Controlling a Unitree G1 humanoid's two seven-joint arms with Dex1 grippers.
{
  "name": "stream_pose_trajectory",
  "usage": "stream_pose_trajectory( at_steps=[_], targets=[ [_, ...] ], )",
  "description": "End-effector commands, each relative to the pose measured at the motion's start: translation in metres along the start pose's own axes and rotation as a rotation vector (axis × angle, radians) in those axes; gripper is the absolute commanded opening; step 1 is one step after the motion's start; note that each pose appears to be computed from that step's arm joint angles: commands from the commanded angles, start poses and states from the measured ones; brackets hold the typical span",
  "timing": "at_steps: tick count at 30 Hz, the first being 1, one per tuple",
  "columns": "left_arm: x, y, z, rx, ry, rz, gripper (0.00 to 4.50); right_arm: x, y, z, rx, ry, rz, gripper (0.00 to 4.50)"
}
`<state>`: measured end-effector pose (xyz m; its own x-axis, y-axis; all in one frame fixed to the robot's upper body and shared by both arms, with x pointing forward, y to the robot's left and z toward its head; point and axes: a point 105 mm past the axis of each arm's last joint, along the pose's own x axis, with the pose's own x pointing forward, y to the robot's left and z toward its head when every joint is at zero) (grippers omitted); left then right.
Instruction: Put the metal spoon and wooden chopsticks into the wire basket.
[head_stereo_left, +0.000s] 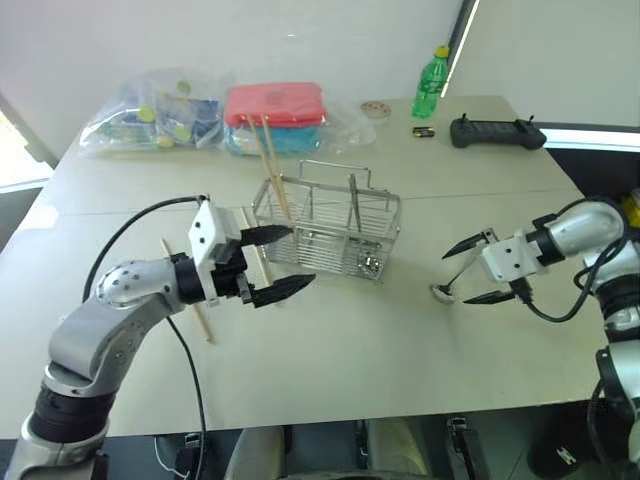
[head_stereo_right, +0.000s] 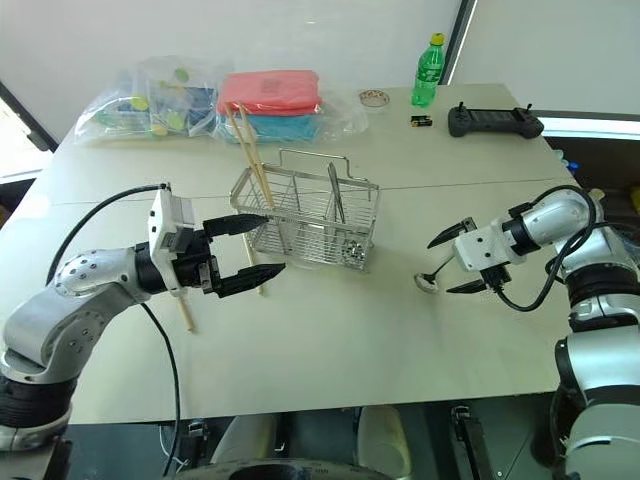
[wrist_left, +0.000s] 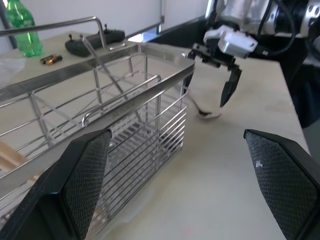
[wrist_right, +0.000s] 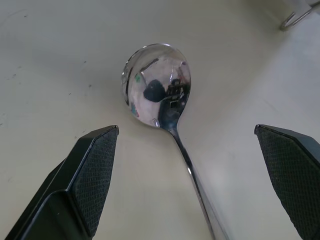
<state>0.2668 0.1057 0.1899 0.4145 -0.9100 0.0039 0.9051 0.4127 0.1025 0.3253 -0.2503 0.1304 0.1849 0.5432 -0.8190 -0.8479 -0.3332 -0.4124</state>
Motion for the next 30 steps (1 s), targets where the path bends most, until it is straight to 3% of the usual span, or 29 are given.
stream_pose_trajectory(
  at_steps=[1, 7, 14, 17, 24, 30],
  targets=[
    [0.002, 0.004, -0.005, 0.057, -0.024, 0.039, 4.49, -0.001, -0.009, 0.004, -0.028, 0.015, 0.027, 4.49],
    [0.004, -0.010, -0.028, 0.032, 0.010, 0.023, 4.49, 0.007, -0.017, 0.007, -0.051, 0.020, 0.061, 4.49],
    [-0.002, -0.011, -0.025, 0.032, 0.030, 0.013, 4.49, 0.013, -0.018, 0.006, -0.063, 0.035, 0.087, 4.49],
    [-0.003, -0.008, -0.020, 0.038, 0.030, 0.017, 4.50, 0.014, -0.016, 0.005, -0.059, 0.041, 0.095, 3.68],
    [-0.001, -0.007, -0.013, 0.039, 0.018, 0.017, 4.50, 0.015, -0.011, 0.001, -0.052, 0.049, 0.106, 0.24],
    [0.002, -0.007, -0.009, 0.040, 0.009, 0.012, 4.50, 0.017, -0.012, 0.002, -0.045, 0.034, 0.101, 0.09]
  ],
)
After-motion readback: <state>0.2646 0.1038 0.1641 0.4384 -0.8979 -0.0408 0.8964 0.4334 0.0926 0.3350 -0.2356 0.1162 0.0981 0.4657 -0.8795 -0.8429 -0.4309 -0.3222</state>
